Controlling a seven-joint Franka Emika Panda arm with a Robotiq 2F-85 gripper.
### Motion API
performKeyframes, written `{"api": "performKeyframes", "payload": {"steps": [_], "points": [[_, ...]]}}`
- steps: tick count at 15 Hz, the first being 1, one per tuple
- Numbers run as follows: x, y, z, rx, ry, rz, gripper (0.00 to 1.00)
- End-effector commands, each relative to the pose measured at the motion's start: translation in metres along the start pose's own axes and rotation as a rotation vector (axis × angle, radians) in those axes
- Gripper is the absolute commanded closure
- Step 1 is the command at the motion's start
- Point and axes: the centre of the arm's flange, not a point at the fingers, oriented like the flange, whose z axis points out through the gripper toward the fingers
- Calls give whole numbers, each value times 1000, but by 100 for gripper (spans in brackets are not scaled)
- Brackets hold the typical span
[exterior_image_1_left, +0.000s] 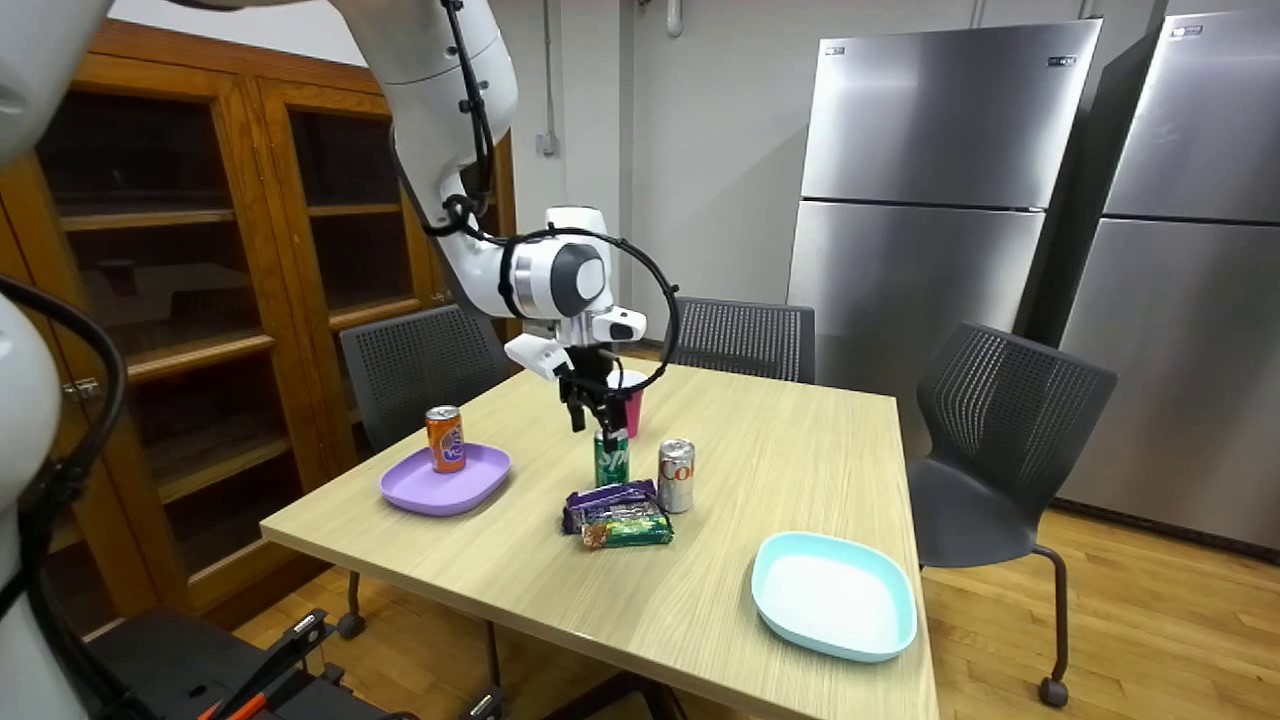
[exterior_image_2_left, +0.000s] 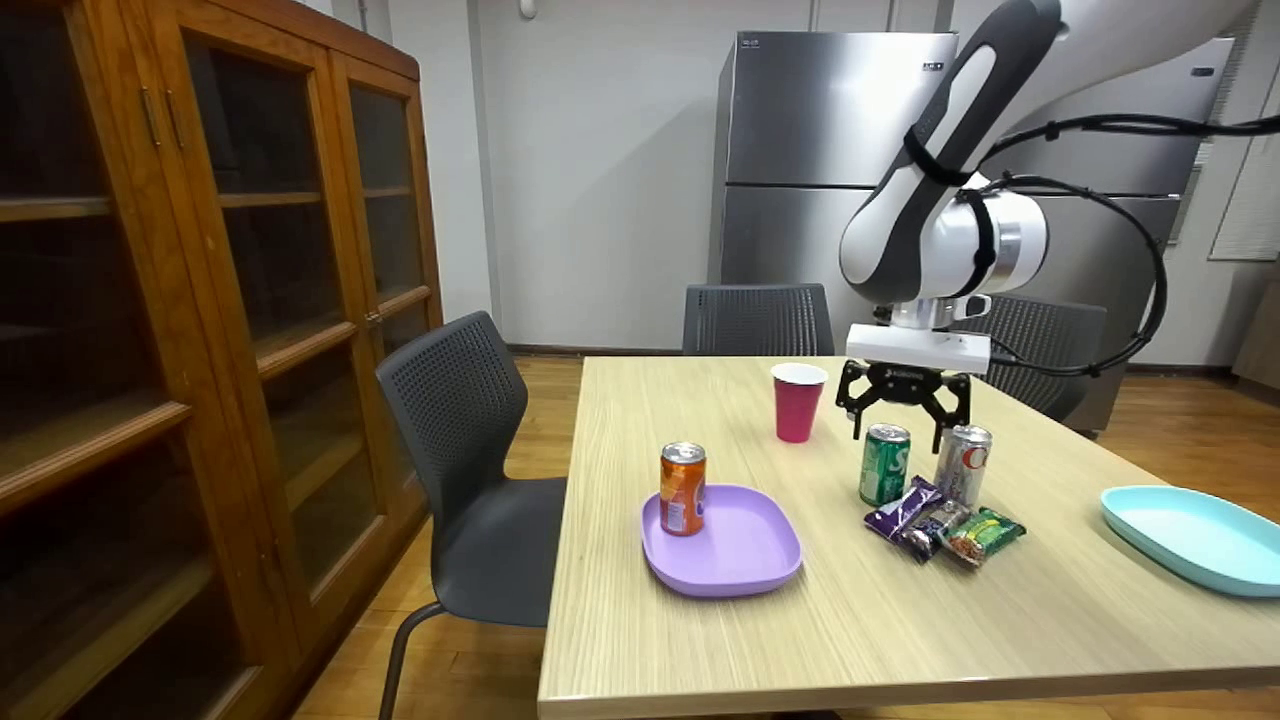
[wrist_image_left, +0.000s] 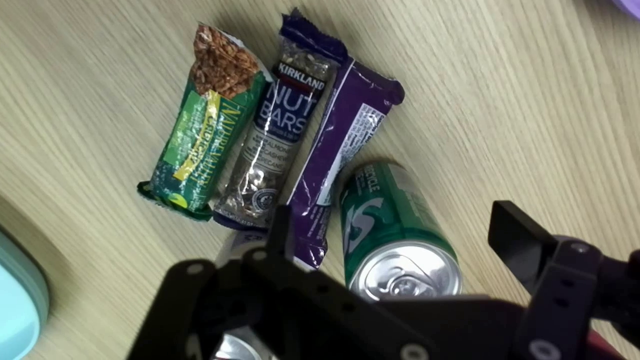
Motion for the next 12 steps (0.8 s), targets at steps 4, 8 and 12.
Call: {"api": "performKeyframes", "payload": {"steps": [4,8,12], "points": [[30,-14,15,-2,-1,-1,0],[40,-19,21,-5,7,0,0],[45,-21,26,-8,7,-1,26]]}}
